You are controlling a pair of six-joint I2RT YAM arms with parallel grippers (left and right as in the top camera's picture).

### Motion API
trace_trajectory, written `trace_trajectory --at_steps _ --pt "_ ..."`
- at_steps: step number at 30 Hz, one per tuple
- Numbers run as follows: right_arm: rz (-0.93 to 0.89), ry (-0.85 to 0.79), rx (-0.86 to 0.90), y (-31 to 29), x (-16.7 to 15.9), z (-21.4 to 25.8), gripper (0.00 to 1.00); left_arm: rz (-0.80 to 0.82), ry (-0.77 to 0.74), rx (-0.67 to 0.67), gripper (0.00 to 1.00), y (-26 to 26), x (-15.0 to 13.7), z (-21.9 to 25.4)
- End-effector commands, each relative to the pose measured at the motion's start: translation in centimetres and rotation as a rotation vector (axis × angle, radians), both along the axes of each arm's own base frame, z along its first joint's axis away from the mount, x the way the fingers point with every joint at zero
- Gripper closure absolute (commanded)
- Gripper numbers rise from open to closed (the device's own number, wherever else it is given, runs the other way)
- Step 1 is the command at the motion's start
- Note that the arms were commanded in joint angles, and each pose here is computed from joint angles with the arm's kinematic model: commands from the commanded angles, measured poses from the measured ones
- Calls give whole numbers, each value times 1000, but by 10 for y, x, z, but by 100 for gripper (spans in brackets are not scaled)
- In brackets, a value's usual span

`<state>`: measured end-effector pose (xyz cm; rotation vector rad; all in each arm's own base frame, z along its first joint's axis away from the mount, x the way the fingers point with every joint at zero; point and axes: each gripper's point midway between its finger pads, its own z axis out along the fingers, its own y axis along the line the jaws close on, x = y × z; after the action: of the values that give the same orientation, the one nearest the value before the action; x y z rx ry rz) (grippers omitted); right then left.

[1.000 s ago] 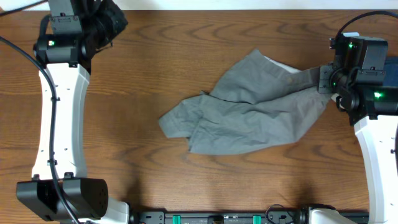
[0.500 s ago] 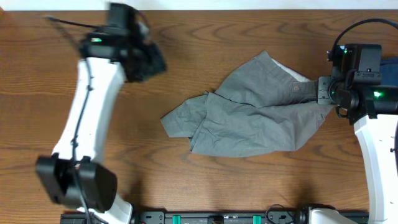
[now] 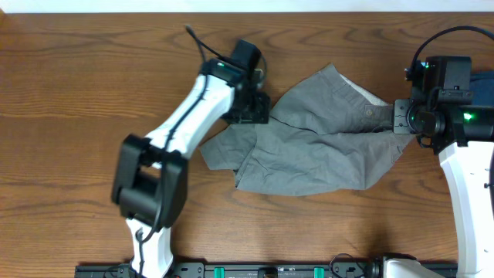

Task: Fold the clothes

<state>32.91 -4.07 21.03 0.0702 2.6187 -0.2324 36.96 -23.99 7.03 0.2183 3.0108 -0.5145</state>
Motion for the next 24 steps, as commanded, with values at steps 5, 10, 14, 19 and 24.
trace_trajectory --at_steps 5,10,14,19,24 --pt "-56 -8 6 -7 0 2 93 -73 6 10 53 -24 -5 -29" --pt "-58 -4 6 -7 -1 1 94 -85 -44 -11 94 -26 4 -13" --pt "-59 -4 7 -7 -1 1 94 -68 -119 -36 94 -13 19 30" --pt "-98 -13 28 -7 -1 1 97 33 -296 -103 93 25 46 112" --pt "-110 -15 36 -7 -1 1 98 116 -380 -122 93 65 47 159"
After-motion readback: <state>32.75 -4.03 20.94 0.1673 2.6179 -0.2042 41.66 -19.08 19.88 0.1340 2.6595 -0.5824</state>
